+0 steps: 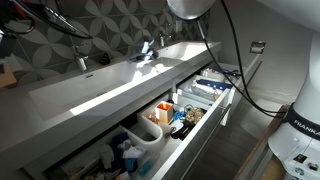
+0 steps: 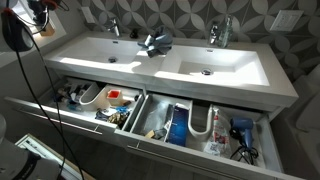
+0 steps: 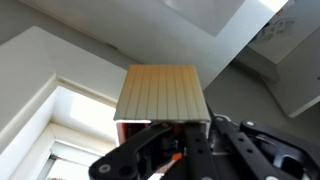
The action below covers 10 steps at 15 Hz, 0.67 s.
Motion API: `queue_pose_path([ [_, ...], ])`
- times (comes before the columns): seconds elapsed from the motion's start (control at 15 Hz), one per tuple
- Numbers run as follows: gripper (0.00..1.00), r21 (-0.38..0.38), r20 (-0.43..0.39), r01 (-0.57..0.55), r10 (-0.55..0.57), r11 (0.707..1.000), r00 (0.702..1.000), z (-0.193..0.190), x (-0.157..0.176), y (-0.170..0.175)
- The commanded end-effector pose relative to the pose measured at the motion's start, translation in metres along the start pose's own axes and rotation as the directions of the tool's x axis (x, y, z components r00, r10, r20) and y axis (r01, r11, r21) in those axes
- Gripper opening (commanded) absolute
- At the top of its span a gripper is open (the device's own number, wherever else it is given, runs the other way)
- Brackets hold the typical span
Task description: Place the pale object on the window sill
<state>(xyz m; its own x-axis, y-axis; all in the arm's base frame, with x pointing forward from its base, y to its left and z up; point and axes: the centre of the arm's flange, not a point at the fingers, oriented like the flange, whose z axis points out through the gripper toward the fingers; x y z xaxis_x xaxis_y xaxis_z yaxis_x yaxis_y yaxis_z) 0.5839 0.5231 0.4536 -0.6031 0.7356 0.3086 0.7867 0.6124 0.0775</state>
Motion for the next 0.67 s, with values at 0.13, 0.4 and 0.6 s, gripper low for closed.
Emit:
queue_pose_path([
  [0.13,0.02,-0.114,-0.079,-0.057,0.048,0.992,0.996,-0.011,0.025,0.016],
  [0.4,0.02,-0.148,-0.141,-0.201,0.18,0.968,0.973,0.0,0.027,0.041],
  [0.6,0.02,-0.148,-0.174,-0.298,0.272,0.943,0.946,0.018,0.029,0.052],
])
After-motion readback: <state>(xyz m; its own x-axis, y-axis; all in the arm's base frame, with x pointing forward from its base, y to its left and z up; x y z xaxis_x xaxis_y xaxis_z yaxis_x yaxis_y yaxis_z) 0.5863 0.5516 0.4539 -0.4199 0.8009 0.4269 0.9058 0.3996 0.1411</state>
